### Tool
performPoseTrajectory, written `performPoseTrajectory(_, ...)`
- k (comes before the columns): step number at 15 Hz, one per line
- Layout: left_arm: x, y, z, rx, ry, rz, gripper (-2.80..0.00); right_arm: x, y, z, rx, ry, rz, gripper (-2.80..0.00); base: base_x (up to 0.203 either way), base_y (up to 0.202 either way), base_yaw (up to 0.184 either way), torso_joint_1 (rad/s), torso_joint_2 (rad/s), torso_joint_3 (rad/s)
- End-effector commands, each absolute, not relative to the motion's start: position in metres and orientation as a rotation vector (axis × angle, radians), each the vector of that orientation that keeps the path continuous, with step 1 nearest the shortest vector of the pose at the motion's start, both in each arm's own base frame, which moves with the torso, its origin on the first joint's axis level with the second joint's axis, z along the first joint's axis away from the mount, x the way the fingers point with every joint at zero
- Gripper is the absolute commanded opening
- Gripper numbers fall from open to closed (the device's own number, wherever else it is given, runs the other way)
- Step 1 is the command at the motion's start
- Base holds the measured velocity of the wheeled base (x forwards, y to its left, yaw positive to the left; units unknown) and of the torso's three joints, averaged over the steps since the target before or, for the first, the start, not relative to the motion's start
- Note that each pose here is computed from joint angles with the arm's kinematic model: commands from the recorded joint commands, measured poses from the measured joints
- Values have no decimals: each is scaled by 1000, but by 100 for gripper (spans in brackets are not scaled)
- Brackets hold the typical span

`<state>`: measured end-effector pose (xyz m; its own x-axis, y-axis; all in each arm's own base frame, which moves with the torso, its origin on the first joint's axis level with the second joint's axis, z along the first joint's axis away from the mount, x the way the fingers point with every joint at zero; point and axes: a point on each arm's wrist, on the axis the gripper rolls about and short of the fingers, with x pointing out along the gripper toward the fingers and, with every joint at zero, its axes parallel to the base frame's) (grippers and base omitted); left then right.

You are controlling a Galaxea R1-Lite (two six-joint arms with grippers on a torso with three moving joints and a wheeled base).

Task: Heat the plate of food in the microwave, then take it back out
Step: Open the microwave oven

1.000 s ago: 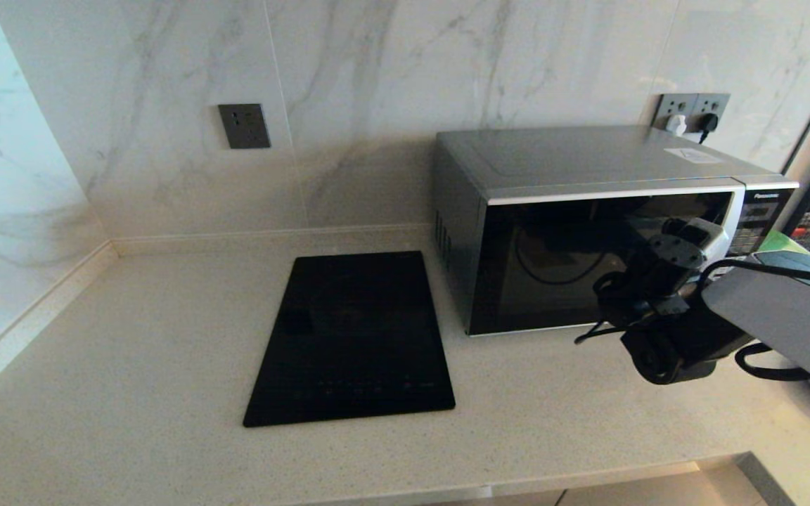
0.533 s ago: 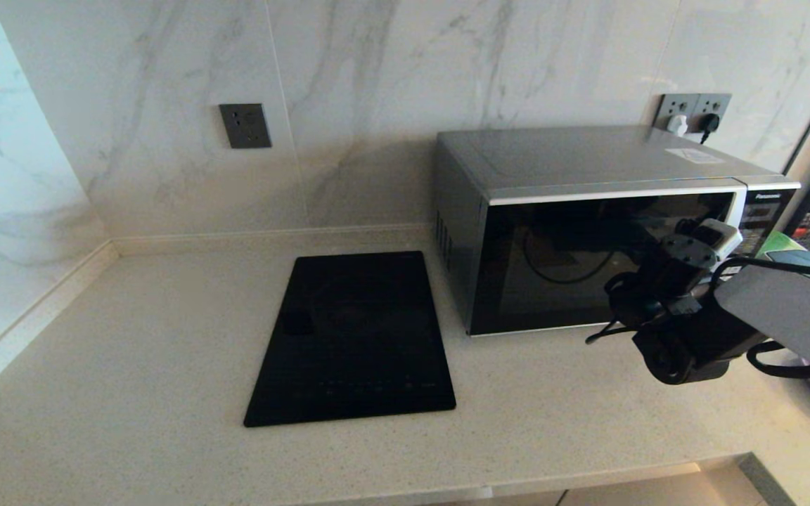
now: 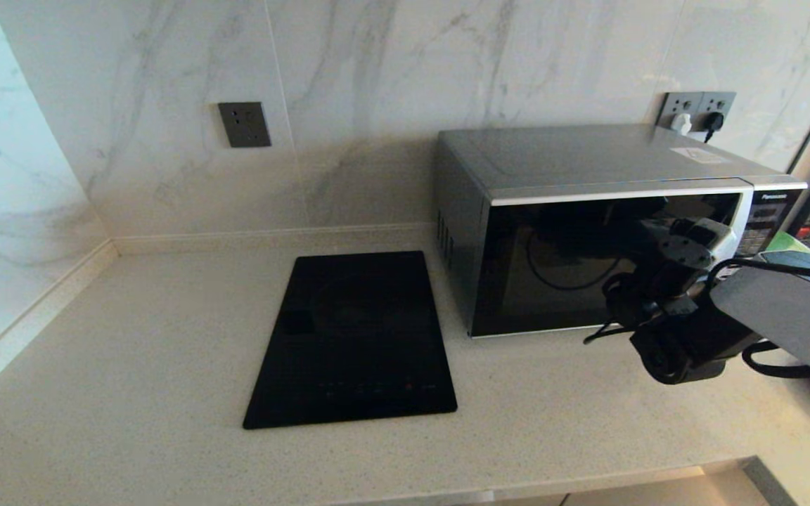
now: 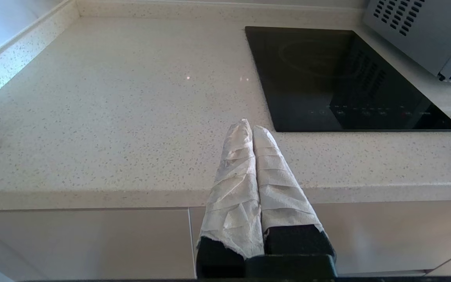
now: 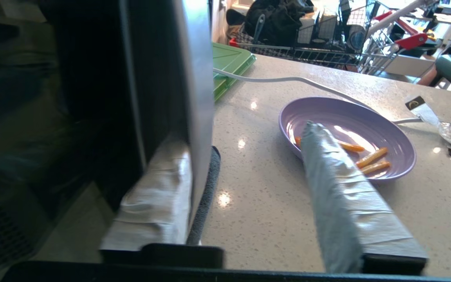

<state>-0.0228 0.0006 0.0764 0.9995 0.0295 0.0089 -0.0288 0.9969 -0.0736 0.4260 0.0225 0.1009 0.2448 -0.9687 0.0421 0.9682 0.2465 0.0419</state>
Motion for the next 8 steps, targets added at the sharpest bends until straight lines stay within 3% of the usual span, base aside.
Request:
performPoseTrajectory(1,-23,1,76,-75,-9,30,-280,425,25,100,13,-62,-1331,-280,0,0,0,0,0,0)
performPoseTrajectory(8,-23,1,76,-75,-9,30,-280,421,47,98,22,-62,-1295,-280,0,0,0,0,0,0)
